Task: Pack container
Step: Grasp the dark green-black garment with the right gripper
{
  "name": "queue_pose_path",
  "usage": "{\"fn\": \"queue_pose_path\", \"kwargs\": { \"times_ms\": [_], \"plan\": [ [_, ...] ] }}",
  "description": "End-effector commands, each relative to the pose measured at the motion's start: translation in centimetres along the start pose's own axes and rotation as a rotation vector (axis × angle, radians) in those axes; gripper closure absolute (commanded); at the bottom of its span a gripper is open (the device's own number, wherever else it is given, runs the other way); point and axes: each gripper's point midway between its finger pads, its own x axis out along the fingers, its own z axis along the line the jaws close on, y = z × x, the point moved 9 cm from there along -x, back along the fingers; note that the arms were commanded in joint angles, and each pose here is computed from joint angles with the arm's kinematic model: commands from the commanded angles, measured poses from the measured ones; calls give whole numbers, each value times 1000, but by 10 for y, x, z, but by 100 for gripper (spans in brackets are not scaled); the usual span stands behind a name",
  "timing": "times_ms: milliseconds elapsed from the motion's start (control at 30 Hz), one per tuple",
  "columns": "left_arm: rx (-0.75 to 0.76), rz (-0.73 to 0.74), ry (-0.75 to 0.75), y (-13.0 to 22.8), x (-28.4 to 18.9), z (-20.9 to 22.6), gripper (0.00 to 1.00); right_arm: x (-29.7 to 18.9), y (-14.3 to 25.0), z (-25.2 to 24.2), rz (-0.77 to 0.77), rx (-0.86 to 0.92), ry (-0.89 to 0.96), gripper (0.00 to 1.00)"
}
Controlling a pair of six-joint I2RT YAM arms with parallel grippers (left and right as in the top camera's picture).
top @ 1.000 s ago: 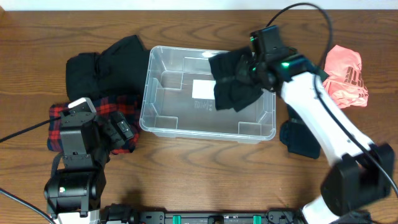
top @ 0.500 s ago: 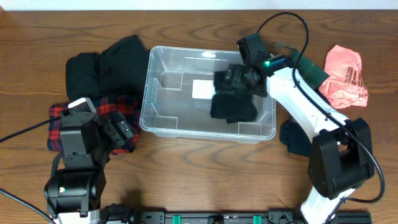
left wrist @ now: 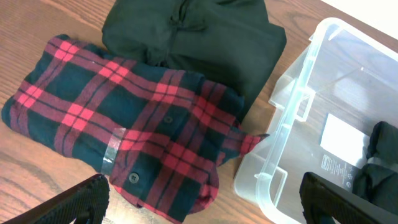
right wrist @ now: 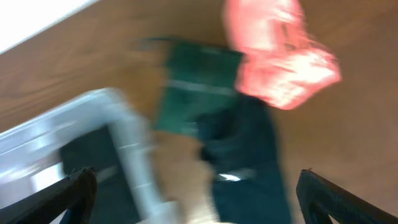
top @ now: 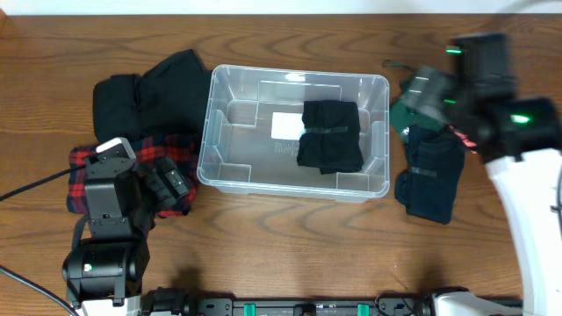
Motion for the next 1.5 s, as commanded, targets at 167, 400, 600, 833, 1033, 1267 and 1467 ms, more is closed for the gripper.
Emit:
{"fn": "queue_pose_path", "kwargs": {
  "times_ms": [167,400,600,833,1033,1267,1467],
  "plan": [
    [-5,-21,11,-6,-5,-1,2,96,55,-59,321,22,31,3],
    [-5,-20,11,-5,-5,-1,2,147,110,-74,374,61,11,7],
    [-5,-20,11,-5,-5,-1,2,170,140,-83,364,82,8,8],
    [-5,-20,11,-5,-5,-1,2,175,143,-85,334,79,4,3],
    [-4,-20,11,-5,-5,-1,2,176,145,-86,337,72,14,22],
    [-5,-20,11,-5,-5,-1,2,186,169,-97,389,101,69,64],
    [-4,-20,11,-5,-5,-1,2,179,154,-86,365,81,-21,87]
  ]
}}
